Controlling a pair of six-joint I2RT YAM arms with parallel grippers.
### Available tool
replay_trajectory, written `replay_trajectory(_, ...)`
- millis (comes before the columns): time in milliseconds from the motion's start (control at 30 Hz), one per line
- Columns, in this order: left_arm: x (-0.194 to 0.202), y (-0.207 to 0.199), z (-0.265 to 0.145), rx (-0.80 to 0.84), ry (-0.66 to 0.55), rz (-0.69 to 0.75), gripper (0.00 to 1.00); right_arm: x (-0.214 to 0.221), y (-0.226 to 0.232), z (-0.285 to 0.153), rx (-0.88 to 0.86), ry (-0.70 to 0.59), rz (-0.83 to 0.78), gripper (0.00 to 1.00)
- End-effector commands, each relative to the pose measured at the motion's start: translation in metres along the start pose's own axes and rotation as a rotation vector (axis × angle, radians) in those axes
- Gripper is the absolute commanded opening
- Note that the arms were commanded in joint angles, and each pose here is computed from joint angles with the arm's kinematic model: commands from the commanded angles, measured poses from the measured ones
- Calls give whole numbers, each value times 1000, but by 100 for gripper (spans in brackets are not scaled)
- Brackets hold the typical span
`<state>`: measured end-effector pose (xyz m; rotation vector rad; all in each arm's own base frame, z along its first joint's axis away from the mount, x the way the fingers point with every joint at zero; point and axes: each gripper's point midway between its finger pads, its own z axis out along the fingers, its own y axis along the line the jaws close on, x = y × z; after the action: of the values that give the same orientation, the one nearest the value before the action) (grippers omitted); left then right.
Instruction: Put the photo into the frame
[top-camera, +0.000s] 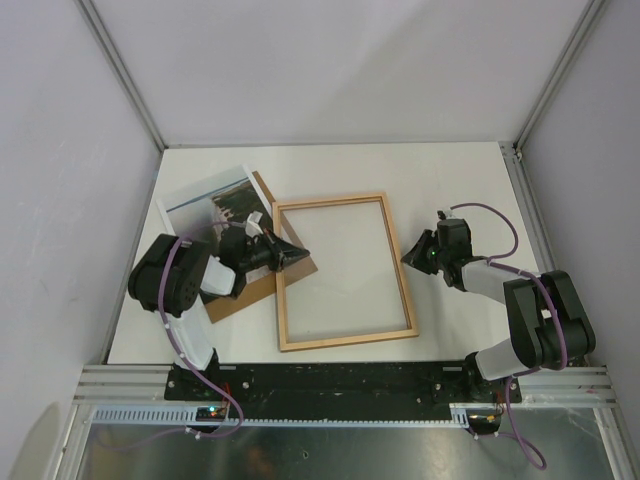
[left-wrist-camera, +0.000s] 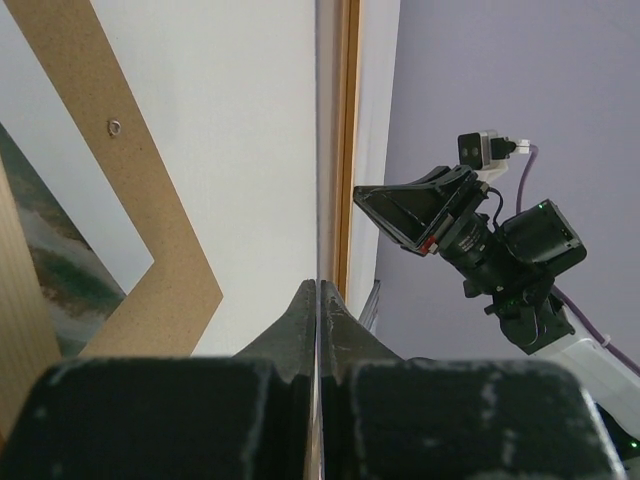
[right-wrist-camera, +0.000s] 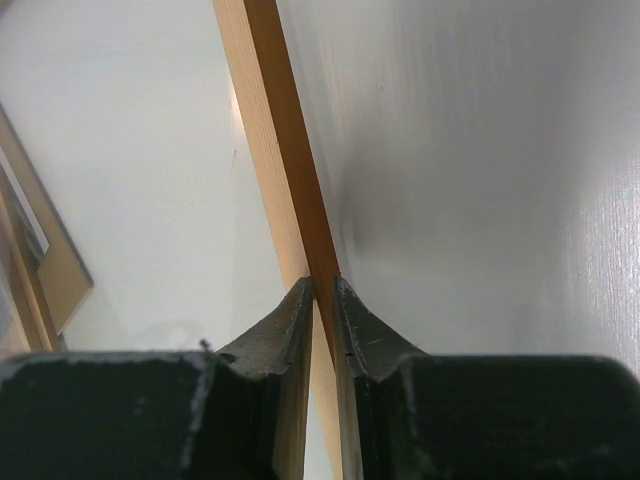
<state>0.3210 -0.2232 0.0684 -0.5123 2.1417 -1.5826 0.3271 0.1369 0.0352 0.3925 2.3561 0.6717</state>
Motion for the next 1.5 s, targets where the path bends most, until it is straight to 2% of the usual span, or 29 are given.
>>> replay_trajectory(0,-9,-12,8,36,-4,62,0,14,-6,2,32,56,-26,17)
replay_trajectory(400,-16,-11,14,22,-8,83,0,14,-5,2,27,56,-27,17)
replay_trajectory(667,-19,-6,14,-41,-5,106,30,14,-5,1,26,55,-27,17)
replay_trajectory(800,-21,-4,14,-67,-6,114,40,14,-5,1,26,56,-28,18)
replay_trajectory(1133,-24,-5,12,-109,-6,145,54,14,-4,0,24,54,-28,17)
replay_trajectory(1467,-30,-7,9,-156,-18,174,62,13,-3,0,17,56,-27,18)
